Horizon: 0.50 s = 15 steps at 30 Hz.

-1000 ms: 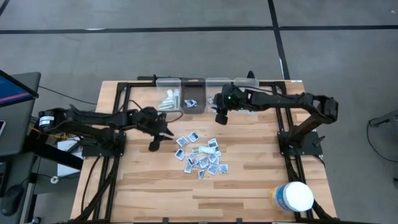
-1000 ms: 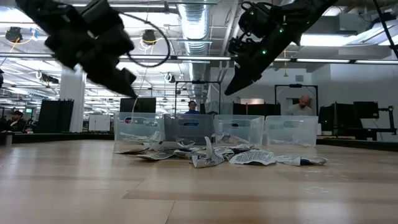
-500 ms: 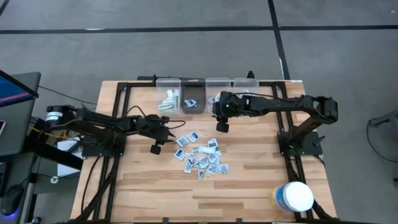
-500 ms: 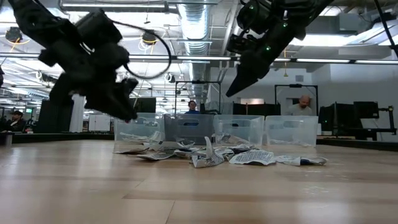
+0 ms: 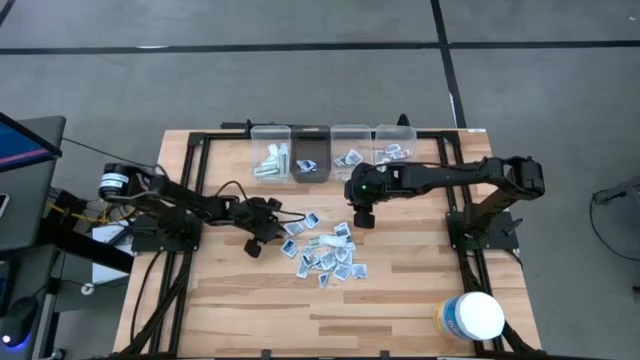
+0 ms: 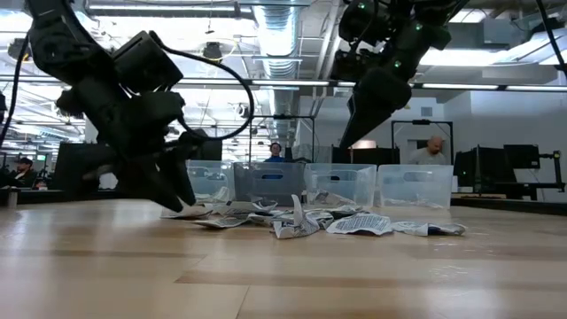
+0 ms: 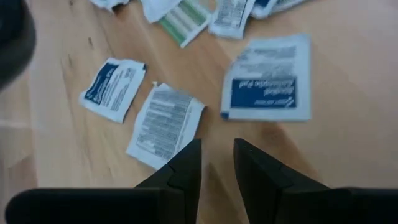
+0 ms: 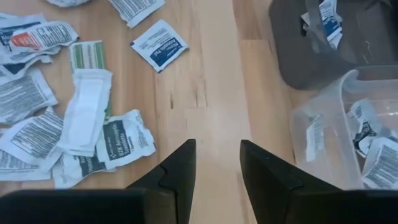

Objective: Pick & Place First Aid Supplies
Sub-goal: Put the towelette pack into the middle transparent bin

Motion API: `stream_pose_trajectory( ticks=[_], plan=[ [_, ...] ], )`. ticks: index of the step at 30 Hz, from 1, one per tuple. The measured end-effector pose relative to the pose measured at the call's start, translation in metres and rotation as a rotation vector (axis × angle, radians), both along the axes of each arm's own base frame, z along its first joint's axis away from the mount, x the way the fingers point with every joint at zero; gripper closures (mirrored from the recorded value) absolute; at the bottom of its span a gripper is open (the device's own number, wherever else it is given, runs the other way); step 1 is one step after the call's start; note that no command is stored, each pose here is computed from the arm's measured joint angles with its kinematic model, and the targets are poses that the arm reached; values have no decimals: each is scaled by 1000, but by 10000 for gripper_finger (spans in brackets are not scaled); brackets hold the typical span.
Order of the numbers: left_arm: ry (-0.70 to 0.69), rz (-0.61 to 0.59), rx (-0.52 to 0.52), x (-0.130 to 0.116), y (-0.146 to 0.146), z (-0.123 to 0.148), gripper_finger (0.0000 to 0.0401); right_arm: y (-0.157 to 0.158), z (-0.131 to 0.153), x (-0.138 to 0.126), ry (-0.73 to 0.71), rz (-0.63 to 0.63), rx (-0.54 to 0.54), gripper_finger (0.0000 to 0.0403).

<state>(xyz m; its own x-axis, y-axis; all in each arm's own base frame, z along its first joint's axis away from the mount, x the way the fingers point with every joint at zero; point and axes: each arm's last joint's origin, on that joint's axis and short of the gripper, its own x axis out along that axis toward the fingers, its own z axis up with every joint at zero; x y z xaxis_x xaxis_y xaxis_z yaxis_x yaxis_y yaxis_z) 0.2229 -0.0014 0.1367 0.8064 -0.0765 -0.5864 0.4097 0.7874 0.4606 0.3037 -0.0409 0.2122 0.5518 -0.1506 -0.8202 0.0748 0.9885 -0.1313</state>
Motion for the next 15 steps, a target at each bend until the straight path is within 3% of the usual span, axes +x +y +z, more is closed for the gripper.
stream_pose_trajectory(
  ticks=[7,15],
  plan=[
    [-53,69,84,5,2,2,306,1,0,0,-5,-29,22,284],
    [-66,23,160,6,2,2,306,1,0,0,-4,-49,35,284]
  ],
)
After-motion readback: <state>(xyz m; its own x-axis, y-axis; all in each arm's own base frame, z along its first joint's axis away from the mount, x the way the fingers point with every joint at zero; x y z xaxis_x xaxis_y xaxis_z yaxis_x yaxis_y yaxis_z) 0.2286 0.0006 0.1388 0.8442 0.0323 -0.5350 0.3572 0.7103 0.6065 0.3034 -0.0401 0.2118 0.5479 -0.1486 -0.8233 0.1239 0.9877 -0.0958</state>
